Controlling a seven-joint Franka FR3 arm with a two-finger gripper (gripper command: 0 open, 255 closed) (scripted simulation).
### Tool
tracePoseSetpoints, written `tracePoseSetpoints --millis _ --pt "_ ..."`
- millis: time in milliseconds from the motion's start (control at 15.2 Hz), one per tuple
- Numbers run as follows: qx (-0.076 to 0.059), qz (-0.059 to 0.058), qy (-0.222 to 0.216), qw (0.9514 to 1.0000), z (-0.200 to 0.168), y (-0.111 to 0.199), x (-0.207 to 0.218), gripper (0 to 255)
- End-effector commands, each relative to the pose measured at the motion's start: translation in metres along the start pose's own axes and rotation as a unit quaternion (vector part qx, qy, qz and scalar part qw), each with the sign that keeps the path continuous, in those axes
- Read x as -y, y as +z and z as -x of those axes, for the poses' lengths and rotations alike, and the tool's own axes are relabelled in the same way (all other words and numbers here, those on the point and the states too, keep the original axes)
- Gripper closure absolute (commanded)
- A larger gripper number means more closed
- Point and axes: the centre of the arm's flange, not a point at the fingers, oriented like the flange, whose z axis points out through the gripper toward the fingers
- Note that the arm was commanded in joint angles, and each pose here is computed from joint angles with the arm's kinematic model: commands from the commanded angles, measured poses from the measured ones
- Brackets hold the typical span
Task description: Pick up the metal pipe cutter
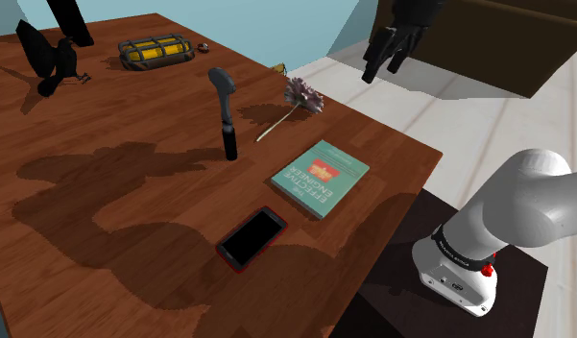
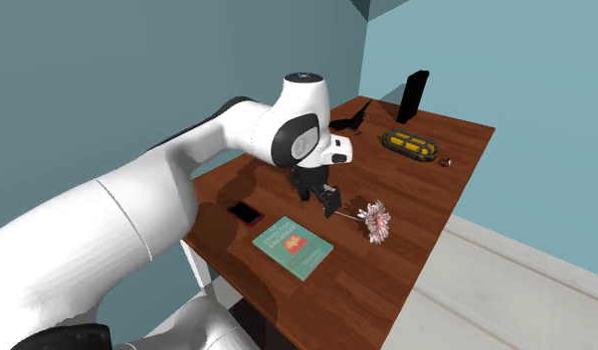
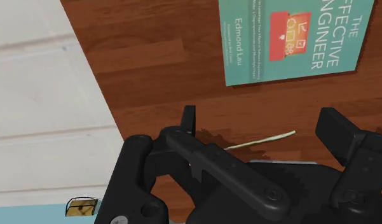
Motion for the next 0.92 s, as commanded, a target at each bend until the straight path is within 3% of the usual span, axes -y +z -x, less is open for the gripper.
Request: tracePoseSetpoints --millis 0,396,858 --pt "-0.022 -0.002 -0.003 0.9997 -0.007 0.009 0.020 0" --pt "-0.083 -0.004 -0.013 0.9965 -0.034 0.027 0.082 0" --pt "-0.153 -0.008 -0.025 0.9879 -0.065 0.044 0.155 0"
